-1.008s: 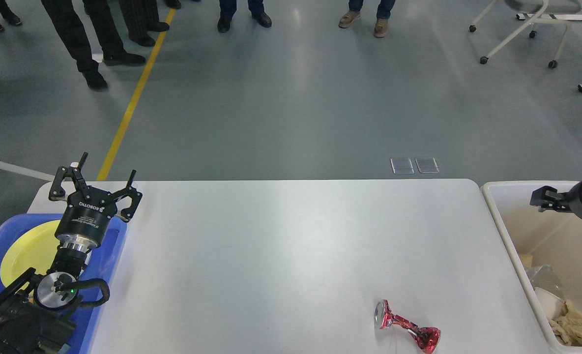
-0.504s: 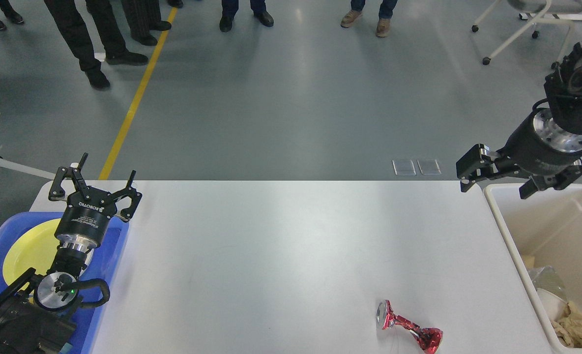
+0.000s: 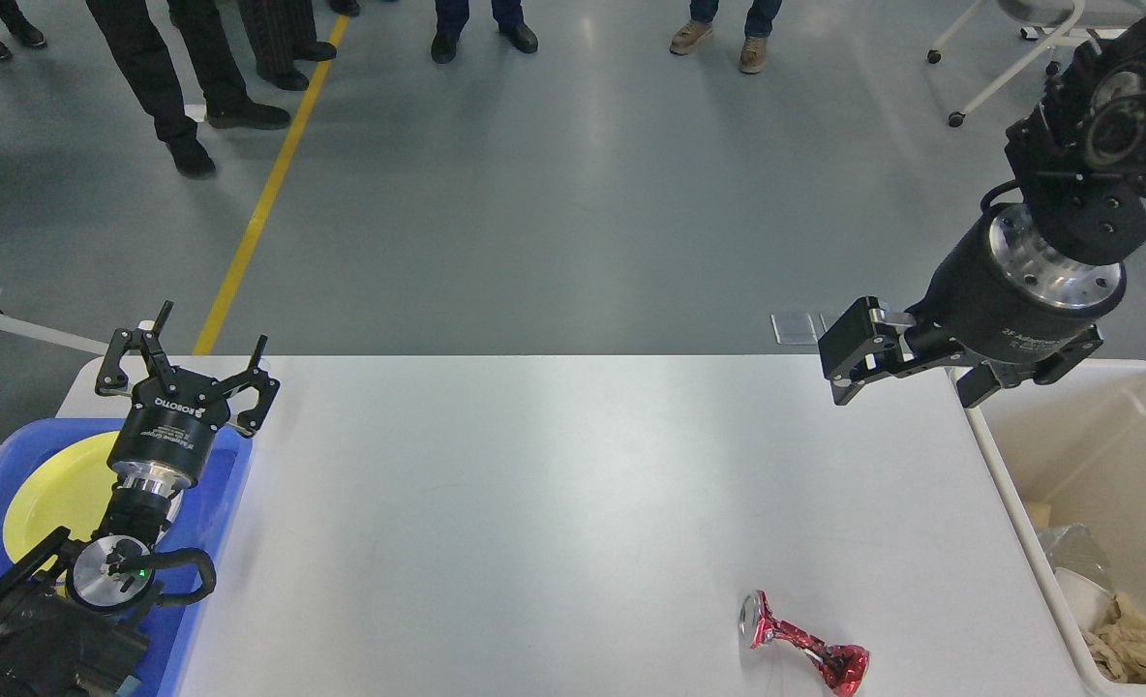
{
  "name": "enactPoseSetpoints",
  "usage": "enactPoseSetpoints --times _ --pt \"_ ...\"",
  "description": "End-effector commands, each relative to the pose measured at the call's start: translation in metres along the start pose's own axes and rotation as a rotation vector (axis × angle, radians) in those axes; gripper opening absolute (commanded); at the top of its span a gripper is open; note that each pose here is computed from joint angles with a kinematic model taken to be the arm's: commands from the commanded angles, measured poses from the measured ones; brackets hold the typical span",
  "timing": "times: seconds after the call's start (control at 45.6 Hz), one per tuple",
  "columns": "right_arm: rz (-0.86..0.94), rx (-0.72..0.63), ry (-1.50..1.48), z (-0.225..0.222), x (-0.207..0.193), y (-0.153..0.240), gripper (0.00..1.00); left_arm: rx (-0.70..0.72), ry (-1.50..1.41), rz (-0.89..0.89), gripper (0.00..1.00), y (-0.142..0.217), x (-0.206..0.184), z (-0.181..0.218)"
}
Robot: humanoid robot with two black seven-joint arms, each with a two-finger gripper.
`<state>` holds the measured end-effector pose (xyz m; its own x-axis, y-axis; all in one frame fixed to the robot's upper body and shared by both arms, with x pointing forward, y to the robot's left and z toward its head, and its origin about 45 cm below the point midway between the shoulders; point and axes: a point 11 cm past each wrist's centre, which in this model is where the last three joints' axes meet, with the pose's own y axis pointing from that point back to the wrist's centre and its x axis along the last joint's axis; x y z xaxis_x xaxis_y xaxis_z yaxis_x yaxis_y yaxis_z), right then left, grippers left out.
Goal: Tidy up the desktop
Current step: 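Raise the right gripper out of the bin toward the red can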
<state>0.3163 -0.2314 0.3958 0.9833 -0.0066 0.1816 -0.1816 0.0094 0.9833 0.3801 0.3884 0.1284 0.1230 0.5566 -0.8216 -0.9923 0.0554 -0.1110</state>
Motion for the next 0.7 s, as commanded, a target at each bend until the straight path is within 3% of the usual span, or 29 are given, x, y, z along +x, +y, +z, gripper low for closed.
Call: enactPoseSetpoints --times 0.0,0.395,0.68 --pt "0.005 0.0 -0.002 0.0 0.001 0.0 0.99 -0.001 0.001 0.0 0.96 0.0 0.0 0.0" --pt "0.009 0.005 -0.028 0.004 0.002 -0.006 0.99 -0.001 0.001 0.0 0.96 0.0 0.0 0.0" --pt "-0.044 0.062 -0.391 0.004 -0.004 -0.014 0.98 -0.001 0.001 0.0 0.96 0.0 0.0 0.0"
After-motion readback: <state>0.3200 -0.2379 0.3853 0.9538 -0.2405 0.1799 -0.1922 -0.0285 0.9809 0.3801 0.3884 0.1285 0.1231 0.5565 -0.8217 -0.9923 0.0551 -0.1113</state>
